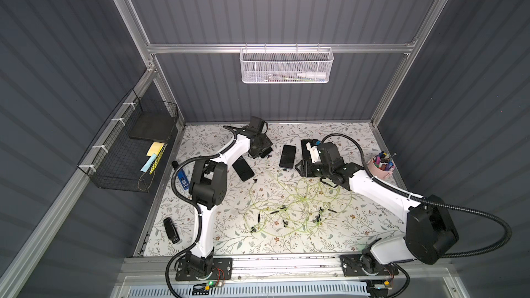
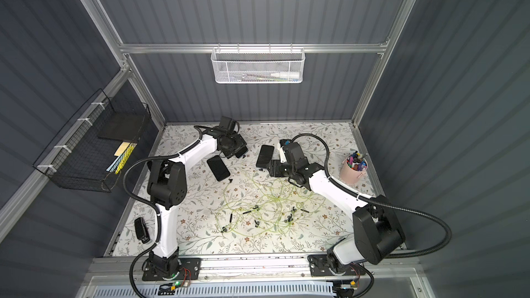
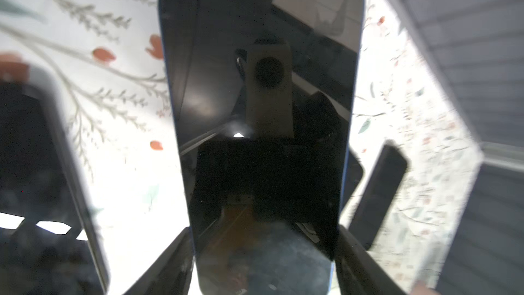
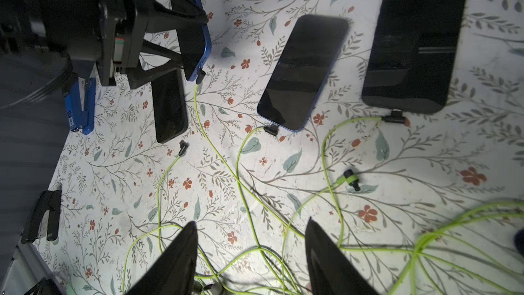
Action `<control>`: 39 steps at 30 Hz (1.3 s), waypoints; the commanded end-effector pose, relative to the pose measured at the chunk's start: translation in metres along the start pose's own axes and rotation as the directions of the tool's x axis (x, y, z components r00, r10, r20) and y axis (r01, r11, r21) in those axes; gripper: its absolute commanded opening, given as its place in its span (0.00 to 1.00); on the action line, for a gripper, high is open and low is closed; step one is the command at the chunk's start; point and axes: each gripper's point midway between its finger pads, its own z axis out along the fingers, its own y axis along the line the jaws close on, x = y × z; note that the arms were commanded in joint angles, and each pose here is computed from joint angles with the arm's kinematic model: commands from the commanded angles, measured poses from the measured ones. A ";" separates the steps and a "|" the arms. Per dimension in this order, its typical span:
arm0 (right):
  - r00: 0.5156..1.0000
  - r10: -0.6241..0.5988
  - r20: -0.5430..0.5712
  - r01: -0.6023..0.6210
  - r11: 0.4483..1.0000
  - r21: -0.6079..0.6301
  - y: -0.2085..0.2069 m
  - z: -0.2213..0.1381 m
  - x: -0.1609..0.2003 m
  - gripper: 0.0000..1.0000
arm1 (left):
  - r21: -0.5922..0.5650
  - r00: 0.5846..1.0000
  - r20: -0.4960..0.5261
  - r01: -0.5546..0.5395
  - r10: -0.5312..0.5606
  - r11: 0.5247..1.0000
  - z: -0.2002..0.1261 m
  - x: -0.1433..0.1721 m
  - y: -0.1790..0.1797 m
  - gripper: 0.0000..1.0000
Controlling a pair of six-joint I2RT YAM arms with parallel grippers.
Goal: Plug wired earphones into phones
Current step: Place the phone at the center of the board.
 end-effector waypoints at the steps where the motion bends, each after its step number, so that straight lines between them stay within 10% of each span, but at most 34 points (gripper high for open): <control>1: 0.999 -0.017 -0.044 0.017 1.000 0.003 -0.006 0.001 0.012 0.62 | -0.122 0.972 -0.111 -0.218 0.205 0.968 0.000 0.025 0.013 0.00; 26: 0.997 0.016 -0.070 -0.016 1.000 -0.006 -0.011 0.009 0.025 0.63 | -0.200 0.831 -0.318 -0.529 0.456 0.825 0.046 0.054 0.031 0.06; 39: 0.990 0.069 -0.125 -0.064 0.997 0.044 -0.017 0.006 0.038 0.74 | -0.119 0.846 -0.288 -0.497 0.449 0.859 0.047 0.059 0.016 0.88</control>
